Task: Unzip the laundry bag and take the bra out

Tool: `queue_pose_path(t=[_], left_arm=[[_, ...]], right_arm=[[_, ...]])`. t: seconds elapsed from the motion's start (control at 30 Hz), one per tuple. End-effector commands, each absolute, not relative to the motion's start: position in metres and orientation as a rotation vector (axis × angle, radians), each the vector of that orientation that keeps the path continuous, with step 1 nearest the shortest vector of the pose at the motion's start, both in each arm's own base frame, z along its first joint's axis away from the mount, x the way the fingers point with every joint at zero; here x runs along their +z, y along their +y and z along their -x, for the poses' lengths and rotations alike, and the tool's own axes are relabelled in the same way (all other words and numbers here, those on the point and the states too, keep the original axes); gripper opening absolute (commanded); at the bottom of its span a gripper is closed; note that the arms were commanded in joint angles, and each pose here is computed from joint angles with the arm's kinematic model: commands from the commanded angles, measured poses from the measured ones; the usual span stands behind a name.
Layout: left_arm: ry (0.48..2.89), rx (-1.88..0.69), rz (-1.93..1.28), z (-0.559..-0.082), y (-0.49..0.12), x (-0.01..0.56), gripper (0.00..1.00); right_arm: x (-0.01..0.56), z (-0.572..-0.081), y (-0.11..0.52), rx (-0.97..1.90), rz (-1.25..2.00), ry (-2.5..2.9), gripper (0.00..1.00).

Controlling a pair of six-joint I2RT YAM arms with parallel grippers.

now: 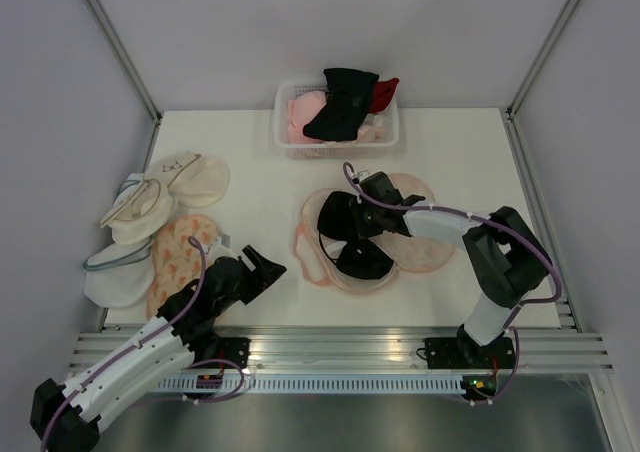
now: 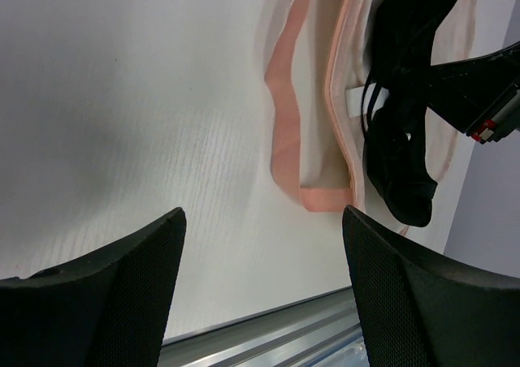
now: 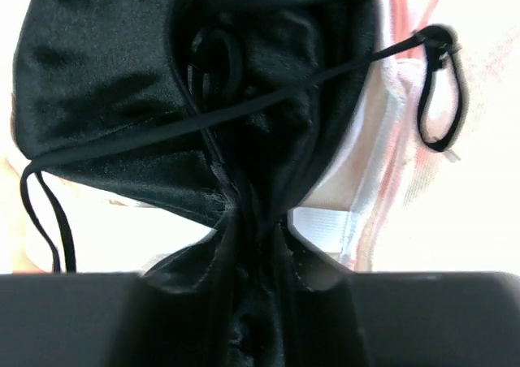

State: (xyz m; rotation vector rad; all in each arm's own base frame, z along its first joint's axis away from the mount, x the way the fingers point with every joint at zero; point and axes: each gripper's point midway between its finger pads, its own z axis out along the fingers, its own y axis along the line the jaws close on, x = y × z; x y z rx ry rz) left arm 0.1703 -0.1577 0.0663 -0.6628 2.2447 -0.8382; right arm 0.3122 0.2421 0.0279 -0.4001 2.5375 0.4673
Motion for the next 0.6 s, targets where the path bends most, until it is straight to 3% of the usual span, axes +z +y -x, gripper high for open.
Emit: queue_pose_path(t=[0.0, 0.07, 0.33, 0.57], left_arm=[[2.212, -0.863, 0.618, -0.174, -0.161, 0.073, 0.81], [2.210, -0.864, 0.618, -0.173, -0.160, 0.073, 0.82], [2.211, -0.865, 0.629, -0.173, -0.160, 0.071, 0.81], [2.212, -0.864, 0.623, -0.173, -0.160, 0.072, 0.81]], right_arm=[[0.040, -0.321, 0.252, 0.468, 0.398, 2.490, 0.11], [0.051, -0.321, 0.249, 0.459, 0.388, 2.470, 0.00], [0.112, -0.312, 0.242, 0.499, 0.374, 2.364, 0.00], [0.208, -0.312, 0.248, 0.614, 0.358, 2.169, 0.00]])
